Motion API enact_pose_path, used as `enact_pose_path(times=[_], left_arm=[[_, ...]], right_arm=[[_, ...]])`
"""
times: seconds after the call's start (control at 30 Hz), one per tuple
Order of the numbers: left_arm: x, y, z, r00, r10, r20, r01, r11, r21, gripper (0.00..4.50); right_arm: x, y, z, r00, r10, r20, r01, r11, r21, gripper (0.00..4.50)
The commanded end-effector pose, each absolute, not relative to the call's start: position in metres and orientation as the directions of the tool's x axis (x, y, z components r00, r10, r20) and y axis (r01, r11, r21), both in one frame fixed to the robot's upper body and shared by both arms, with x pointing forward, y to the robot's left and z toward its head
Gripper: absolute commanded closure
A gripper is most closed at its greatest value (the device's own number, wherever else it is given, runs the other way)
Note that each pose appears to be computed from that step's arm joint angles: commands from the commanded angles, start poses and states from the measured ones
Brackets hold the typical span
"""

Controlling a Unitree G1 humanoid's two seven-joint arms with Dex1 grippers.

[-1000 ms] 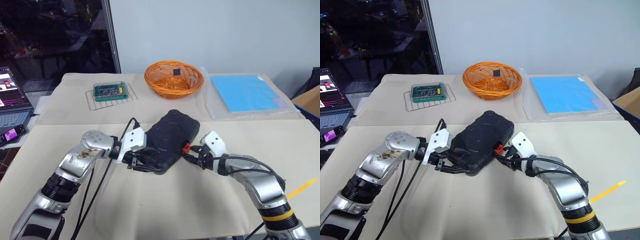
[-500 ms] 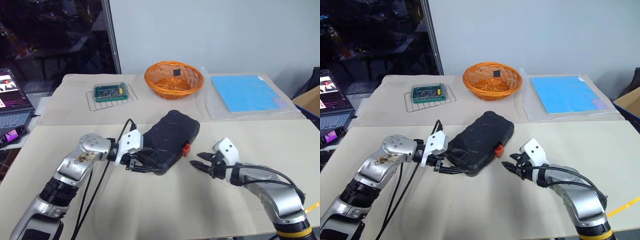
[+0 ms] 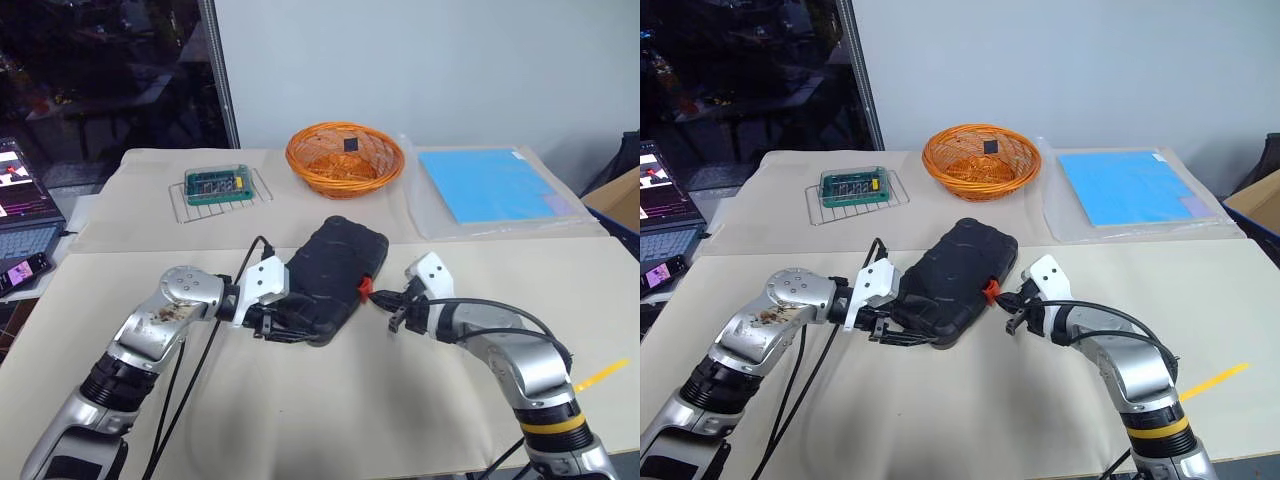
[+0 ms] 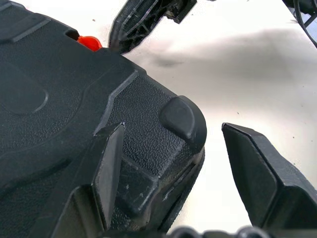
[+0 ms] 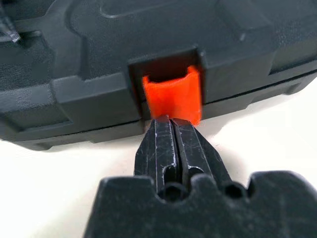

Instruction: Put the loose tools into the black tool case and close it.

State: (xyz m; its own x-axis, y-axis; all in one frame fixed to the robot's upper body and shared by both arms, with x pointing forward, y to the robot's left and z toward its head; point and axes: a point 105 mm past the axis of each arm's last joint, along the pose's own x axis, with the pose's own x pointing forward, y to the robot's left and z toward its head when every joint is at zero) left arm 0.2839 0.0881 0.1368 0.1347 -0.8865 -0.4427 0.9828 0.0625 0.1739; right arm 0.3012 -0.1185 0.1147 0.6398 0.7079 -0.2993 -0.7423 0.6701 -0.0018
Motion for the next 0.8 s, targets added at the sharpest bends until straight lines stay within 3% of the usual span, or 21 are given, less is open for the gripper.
enact_pose_path(times=[0.03,0.2,0.43,0.8], left_arm=[[0.280,0.093,0.116,0.119,-0.855,-0.505,0.992,0.085,0.090,1.17],[0.280,0.089,0.122,0.119,-0.854,-0.506,0.992,0.085,0.090,1.17],[0.278,0.084,0.129,0.119,-0.854,-0.507,0.992,0.085,0.088,1.17],[0.276,0.074,0.142,0.122,-0.854,-0.507,0.992,0.096,0.077,1.17]], right_arm=[[0.296,-0.122,0.141,0.655,0.733,-0.184,-0.745,0.667,0.001,4.43],[0.303,-0.120,0.152,0.668,0.735,-0.114,-0.737,0.675,0.027,4.43],[0.315,-0.115,0.148,0.668,0.735,-0.114,-0.737,0.675,0.035,4.43],[0.318,-0.117,0.095,0.643,0.710,-0.286,-0.741,0.671,-0.001,4.43]])
